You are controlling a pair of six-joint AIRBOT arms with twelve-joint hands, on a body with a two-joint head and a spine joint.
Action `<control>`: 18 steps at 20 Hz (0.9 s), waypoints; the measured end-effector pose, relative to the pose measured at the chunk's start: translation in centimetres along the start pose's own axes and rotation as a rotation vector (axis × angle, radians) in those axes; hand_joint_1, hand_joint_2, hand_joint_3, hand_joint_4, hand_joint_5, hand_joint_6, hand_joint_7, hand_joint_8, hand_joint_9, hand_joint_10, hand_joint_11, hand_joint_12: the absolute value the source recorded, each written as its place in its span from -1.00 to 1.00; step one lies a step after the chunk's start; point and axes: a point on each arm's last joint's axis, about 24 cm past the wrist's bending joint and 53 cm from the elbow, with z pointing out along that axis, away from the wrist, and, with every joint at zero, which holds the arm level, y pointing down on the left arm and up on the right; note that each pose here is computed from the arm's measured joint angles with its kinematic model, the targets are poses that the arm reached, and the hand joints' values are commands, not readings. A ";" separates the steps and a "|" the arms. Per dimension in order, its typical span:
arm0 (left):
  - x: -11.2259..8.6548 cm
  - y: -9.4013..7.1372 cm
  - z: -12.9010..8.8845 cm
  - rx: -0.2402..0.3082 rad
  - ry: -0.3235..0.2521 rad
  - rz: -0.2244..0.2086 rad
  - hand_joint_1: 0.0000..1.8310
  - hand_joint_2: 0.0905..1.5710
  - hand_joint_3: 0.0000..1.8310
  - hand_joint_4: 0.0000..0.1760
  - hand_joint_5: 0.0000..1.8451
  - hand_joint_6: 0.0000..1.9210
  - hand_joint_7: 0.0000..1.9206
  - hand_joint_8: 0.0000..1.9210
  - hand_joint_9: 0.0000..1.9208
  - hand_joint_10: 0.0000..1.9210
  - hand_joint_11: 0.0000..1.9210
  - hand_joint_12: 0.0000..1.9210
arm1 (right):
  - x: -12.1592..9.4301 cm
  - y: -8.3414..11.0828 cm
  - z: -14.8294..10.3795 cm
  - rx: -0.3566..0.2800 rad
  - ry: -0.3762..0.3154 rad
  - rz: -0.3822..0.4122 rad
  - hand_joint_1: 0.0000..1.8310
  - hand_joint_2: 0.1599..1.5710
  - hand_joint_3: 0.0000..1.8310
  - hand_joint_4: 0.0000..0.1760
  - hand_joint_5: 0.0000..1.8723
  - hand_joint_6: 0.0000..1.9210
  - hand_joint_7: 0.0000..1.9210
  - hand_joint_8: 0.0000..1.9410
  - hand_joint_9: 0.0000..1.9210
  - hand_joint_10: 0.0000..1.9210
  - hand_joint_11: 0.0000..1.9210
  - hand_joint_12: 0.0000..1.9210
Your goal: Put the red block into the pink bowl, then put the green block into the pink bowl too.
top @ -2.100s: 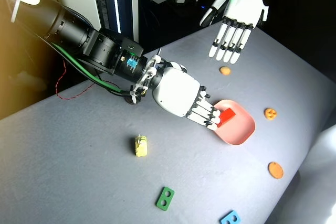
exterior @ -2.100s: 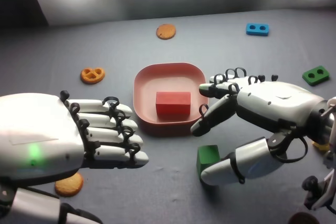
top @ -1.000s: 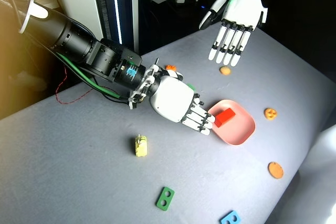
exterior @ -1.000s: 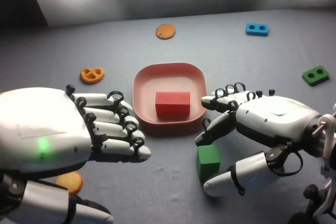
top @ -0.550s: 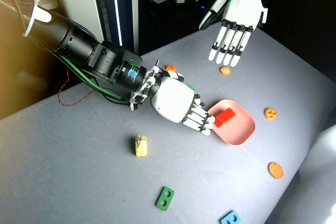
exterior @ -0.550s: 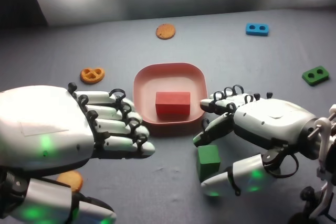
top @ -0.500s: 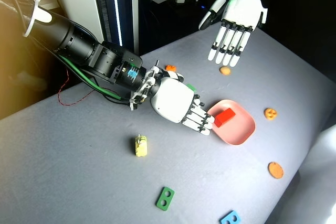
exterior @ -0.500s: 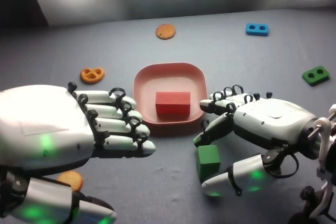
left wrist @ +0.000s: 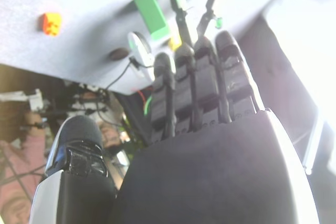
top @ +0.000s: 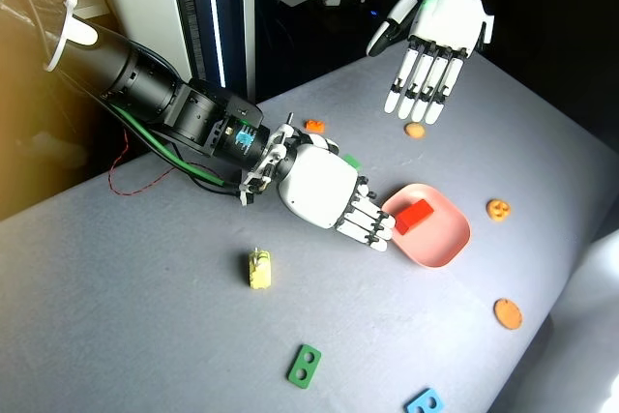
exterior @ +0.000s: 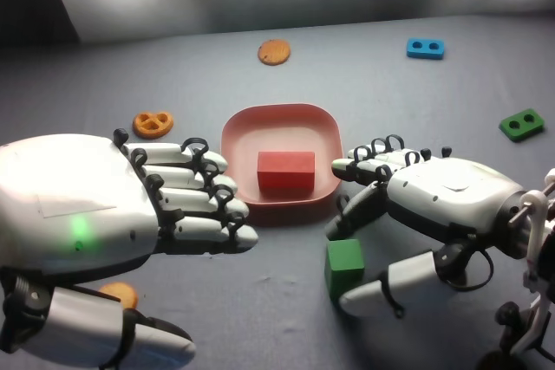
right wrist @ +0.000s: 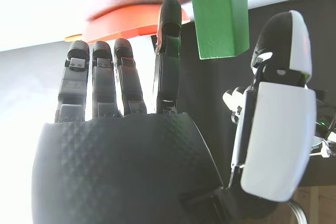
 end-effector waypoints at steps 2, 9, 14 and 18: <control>0.0 0.0 0.0 -0.001 0.000 0.000 -1.00 0.60 -1.00 -1.00 -0.69 -1.00 -0.76 -0.99 -0.83 -1.00 -1.00 -0.71 | 0.0 0.0 0.0 0.002 0.002 0.001 0.23 0.13 -1.00 1.00 0.54 -0.83 -0.74 -0.98 -1.00 -1.00 -1.00 -1.00; 0.0 0.0 0.0 -0.001 0.000 0.000 -1.00 0.59 -1.00 -1.00 -0.69 -1.00 -0.76 -1.00 -0.83 -0.99 -1.00 -0.72 | -0.2 0.1 0.0 -0.005 -0.009 0.000 0.22 0.13 -1.00 1.00 0.54 -0.83 -0.69 -0.97 -0.99 -1.00 -1.00 -1.00; -0.1 0.0 0.0 -0.001 -0.003 0.001 -1.00 0.58 -1.00 -1.00 -0.72 -1.00 -0.79 -1.00 -0.86 -1.00 -1.00 -0.77 | -0.2 0.2 0.0 -0.005 -0.010 0.000 0.23 0.13 -1.00 1.00 0.54 -0.83 -0.67 -0.98 -0.98 -0.99 -1.00 -1.00; -0.1 0.0 0.0 -0.002 -0.004 0.001 -1.00 0.59 -1.00 -1.00 -0.70 -1.00 -0.76 -0.99 -0.83 -0.99 -1.00 -0.70 | -0.6 0.6 0.2 -0.015 -0.017 0.000 0.22 0.12 -1.00 1.00 0.56 -0.87 -0.65 -1.00 -0.96 -1.00 -1.00 -1.00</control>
